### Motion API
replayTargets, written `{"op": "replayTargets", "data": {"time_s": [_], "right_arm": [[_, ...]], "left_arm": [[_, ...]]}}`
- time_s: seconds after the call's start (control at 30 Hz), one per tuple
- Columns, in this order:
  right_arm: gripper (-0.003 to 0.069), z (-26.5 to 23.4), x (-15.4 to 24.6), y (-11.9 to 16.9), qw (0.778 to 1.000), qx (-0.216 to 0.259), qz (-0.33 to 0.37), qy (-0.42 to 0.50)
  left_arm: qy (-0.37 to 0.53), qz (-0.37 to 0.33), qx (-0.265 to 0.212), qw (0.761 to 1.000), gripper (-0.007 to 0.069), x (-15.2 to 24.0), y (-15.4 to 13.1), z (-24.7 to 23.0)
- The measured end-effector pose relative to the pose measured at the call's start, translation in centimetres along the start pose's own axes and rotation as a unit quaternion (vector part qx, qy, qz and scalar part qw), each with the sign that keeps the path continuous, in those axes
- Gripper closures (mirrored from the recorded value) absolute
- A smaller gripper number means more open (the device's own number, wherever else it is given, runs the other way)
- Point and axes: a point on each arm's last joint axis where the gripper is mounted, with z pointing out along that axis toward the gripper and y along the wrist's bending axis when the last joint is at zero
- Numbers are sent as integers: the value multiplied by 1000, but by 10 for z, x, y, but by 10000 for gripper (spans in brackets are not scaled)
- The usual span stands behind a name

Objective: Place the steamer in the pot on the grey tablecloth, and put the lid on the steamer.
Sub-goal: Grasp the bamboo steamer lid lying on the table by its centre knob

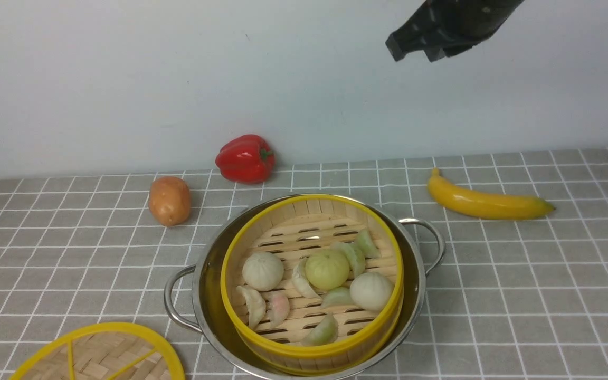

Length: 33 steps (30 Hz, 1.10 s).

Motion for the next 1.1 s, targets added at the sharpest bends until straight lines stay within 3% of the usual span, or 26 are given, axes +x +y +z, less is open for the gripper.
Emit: {"op": "replayTargets", "data": {"time_s": [0.27,0.43,0.67,0.7,0.8,0.93,1.1], "right_arm": [[655,-3,0,1,1000,-8,7,-1],[648,-18,21,-4,1000,-5,-4,1],[634,-71,123,-35,993,-7,12,-117],[633,-75,123,-37,992,-5,15,-123],[617,-90,191,-72,978,36,100,-180],[604,-107,242,-86,957,70,167,-224],[586,-124,302,-85,931,111,202,-284]], "left_arm": [[0,0,0,1000,382,0,0,0],[0,0,0,1000,382,0,0,0],[0,0,0,1000,382,0,0,0],[0,0,0,1000,382,0,0,0],[0,0,0,1000,382,0,0,0],[0,0,0,1000,382,0,0,0],[0,0,0,1000,382,0,0,0]]}}
